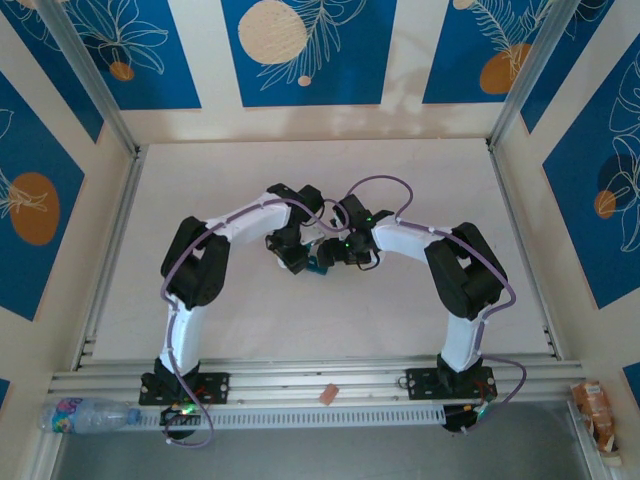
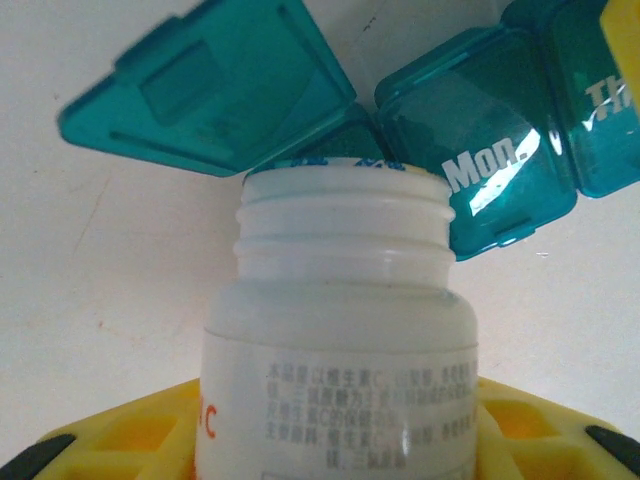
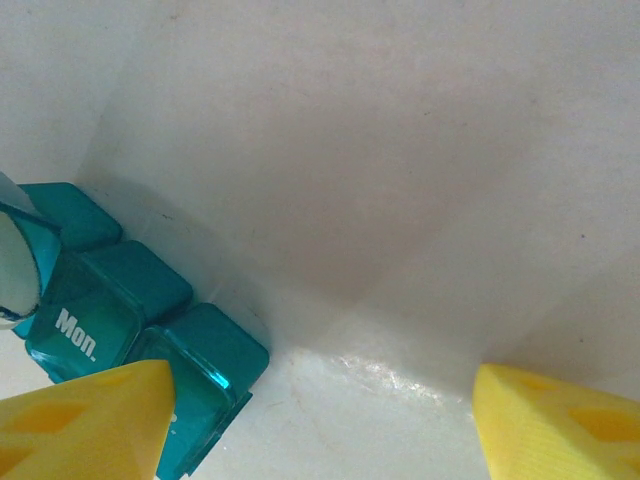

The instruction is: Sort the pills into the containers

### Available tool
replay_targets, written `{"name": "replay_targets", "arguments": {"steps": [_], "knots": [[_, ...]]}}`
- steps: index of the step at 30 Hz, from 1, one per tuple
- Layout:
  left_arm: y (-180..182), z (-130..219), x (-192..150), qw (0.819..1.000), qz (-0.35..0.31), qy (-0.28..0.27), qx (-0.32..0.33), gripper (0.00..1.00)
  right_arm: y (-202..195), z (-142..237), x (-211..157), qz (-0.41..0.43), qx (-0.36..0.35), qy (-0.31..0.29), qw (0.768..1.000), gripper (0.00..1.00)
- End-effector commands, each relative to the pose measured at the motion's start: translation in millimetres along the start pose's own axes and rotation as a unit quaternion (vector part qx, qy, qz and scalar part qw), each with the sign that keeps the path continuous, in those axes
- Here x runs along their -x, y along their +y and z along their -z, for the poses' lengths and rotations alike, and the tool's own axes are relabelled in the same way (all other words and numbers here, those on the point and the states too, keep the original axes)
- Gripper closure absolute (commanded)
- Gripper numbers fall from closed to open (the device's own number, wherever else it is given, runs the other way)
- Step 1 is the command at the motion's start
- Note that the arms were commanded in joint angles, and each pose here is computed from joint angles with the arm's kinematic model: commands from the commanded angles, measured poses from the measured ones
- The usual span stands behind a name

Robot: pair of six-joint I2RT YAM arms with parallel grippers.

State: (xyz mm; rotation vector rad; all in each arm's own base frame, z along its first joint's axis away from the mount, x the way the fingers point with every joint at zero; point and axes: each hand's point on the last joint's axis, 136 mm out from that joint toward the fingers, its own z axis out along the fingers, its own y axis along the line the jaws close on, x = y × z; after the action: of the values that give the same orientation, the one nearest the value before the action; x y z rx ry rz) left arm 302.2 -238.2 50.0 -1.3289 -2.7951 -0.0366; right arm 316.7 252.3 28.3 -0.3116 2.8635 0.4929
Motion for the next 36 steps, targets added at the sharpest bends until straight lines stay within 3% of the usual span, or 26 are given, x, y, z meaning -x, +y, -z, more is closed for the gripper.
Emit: {"name": "replay_targets", "arguments": {"steps": [1,30,36], "knots": [[5.1,-8.2,-14.7,0.998,-0.014,0.048,0.026,1.0,3.2,-10.0,-8.5,0.007,-0.004,0.018,1.0,0.22],[-4.7,16.5,-3.4,1.0,0.003,-0.025,0.005,1.0,5.0,-14.1,-8.5,0.012,-0.006,0.024,1.0,0.22],[-5.7,10.5,-5.5,1.0,0.004,-0.02,0.003,1.0,4.3,-15.2,-10.1,0.012,-0.008,0.026,1.0,0.22]]}}
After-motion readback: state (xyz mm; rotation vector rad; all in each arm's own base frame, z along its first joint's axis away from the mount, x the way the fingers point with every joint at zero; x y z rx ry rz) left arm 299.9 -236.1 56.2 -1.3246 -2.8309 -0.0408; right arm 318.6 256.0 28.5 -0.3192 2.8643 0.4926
